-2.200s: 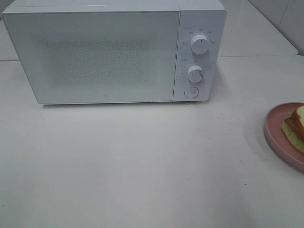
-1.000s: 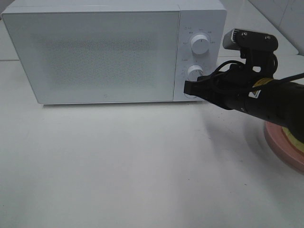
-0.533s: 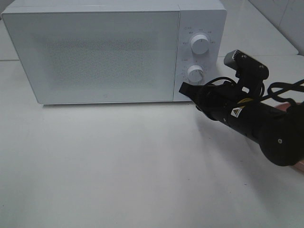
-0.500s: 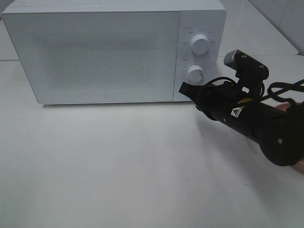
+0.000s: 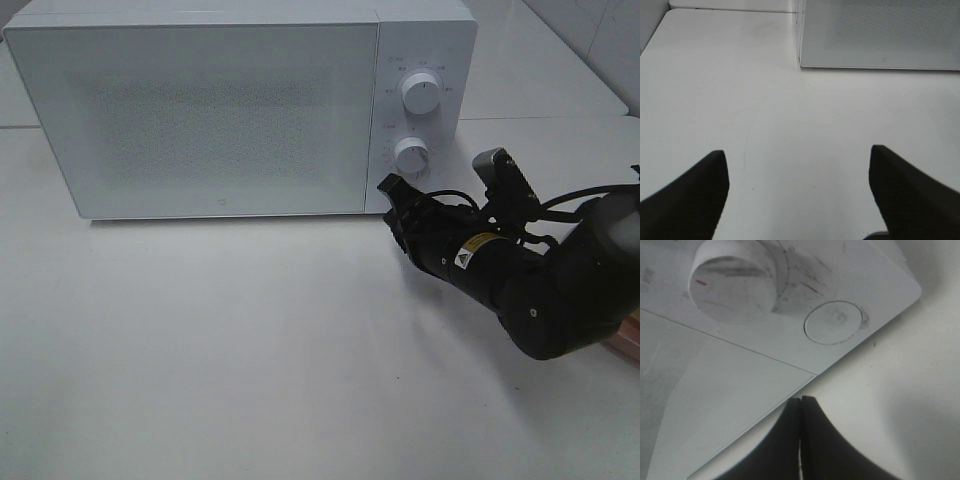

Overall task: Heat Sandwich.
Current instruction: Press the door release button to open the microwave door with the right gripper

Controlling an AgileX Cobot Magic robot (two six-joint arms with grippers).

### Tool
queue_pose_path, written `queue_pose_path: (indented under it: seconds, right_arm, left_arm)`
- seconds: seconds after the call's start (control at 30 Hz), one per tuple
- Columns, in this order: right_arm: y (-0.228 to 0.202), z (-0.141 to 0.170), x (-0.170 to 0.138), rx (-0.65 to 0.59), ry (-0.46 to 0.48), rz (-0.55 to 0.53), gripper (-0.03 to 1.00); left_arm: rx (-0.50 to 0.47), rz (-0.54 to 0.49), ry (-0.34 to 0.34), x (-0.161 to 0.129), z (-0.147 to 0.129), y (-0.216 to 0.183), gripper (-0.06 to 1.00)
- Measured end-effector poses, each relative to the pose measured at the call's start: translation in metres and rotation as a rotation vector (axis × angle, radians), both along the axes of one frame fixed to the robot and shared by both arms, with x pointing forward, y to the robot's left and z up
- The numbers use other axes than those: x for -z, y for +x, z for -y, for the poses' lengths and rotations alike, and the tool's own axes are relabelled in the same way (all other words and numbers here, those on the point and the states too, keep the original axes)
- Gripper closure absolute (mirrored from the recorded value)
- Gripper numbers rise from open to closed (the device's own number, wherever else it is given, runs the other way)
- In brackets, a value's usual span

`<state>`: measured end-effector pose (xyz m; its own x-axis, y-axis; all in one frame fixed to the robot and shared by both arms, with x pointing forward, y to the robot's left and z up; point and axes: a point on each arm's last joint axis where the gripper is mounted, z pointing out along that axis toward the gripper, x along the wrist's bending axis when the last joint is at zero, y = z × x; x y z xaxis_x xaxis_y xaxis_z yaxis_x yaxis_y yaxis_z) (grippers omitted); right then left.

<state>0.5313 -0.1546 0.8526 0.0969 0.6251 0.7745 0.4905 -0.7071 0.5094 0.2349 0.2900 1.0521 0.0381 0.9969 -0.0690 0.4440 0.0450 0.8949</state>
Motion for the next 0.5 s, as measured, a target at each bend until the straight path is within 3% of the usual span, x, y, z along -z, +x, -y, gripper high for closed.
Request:
queue_pose_path:
  seconds: [0.33,0.5]
  right_arm:
    - [0.0063,0.0036,0.0023,0.165,0.189,-0.098,0.96]
    - [0.0092,0.0017,0.0041,0.188,0.225,-0.140,0.96]
  left_arm:
    - [0.000,0.000,0.000,0.0000,0.0000,0.0000,0.23]
    - [0.000,0.000,0.000,0.0000,0.0000,0.0000,0.23]
